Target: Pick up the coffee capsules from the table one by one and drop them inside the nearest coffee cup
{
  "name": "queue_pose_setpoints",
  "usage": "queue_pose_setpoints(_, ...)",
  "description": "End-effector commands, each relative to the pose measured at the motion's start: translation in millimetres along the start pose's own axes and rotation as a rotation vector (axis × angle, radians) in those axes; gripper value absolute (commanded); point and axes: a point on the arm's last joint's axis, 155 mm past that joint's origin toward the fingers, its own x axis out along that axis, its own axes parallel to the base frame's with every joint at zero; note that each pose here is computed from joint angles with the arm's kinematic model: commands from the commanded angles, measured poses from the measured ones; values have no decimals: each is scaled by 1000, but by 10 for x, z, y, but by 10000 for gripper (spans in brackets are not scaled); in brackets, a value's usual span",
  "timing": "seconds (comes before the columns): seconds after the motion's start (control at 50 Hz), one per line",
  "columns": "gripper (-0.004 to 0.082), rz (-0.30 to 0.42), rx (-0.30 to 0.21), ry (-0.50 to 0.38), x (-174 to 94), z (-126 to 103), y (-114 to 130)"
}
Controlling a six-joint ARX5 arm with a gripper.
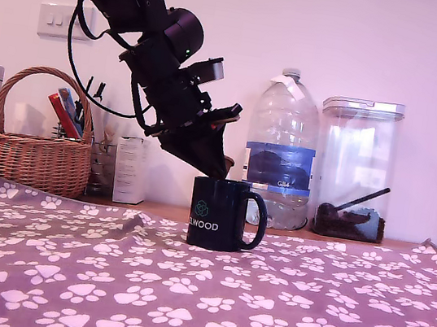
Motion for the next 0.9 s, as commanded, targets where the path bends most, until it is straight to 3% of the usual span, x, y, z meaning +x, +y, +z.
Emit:
queue_pose_setpoints(0.0,91,-4,5,7,73,-38,-6)
queue_pose_setpoints(0.06,189,-3,9,1,73,-22,-5)
queue_pose_setpoints(0.18,509,2,29,-20,72,31,5)
queue_pose_setpoints(0.24,558,3,35,-31,72,59,8)
queue_pose_setpoints(0.52,522,7,55,-90,53,213,12)
queue_pose_setpoints(0.66,409,7,83,-150,-63,402,-43)
queue_pose_setpoints(0.88,161,-13,122,-252,-368,689,-196)
